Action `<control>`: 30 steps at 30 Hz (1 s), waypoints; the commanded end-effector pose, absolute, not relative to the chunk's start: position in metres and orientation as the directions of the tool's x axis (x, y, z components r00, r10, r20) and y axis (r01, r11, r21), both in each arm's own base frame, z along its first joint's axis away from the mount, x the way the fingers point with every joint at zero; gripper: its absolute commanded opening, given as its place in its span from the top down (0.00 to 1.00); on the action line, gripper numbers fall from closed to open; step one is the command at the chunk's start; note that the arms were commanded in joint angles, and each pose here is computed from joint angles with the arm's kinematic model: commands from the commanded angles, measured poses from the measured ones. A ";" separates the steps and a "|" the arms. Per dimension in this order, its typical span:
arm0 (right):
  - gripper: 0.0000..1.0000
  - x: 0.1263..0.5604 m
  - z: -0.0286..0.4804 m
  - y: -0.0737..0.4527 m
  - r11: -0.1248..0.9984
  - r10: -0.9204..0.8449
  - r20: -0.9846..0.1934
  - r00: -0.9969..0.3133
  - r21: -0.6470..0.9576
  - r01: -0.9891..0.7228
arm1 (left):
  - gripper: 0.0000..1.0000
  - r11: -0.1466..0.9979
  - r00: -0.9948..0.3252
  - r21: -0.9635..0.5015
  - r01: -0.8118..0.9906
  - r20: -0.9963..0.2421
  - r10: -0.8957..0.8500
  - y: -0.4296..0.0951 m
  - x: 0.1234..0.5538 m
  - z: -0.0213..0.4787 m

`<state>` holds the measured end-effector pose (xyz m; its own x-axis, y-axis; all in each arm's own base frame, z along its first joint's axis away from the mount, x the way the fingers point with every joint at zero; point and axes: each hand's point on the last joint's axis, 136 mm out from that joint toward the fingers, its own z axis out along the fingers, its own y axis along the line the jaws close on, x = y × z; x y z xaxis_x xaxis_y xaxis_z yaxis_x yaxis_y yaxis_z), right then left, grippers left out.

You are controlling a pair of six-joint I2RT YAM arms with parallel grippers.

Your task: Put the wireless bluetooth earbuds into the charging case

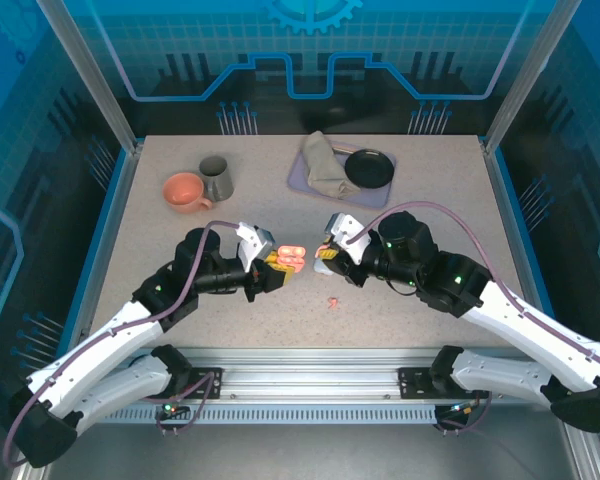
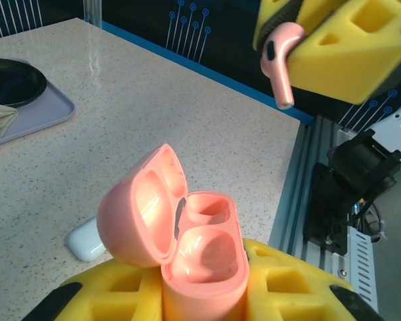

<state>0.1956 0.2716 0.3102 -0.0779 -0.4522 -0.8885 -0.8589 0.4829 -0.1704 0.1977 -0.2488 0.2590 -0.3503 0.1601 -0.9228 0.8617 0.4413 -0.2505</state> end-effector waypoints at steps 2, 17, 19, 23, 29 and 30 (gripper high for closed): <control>0.78 0.196 0.339 0.284 0.489 -0.435 -0.899 0.046 -0.279 -0.826 | 1.00 0.392 -0.300 -0.238 0.889 -0.948 0.105 -0.256 0.195 0.286; 0.78 0.190 0.343 0.320 0.432 -0.451 -0.884 0.126 -0.339 -0.836 | 1.00 0.352 -0.221 -0.170 0.920 -0.969 0.110 -0.255 0.186 0.286; 0.78 0.189 0.343 0.323 0.424 -0.456 -0.881 0.129 -0.343 -0.838 | 1.00 0.352 -0.200 -0.150 0.924 -0.973 0.111 -0.254 0.185 0.287; 0.78 0.187 0.342 0.328 0.412 -0.465 -0.875 0.137 -0.351 -0.841 | 1.00 0.350 -0.181 -0.130 0.928 -0.977 0.116 -0.253 0.184 0.288; 0.78 0.187 0.342 0.334 0.409 -0.472 -0.870 0.144 -0.361 -0.838 | 1.00 0.345 -0.176 -0.124 0.930 -0.977 0.121 -0.252 0.182 0.288; 0.78 0.187 0.342 0.335 0.408 -0.474 -0.868 0.146 -0.364 -0.837 | 1.00 0.345 -0.175 -0.124 0.930 -0.977 0.120 -0.252 0.182 0.288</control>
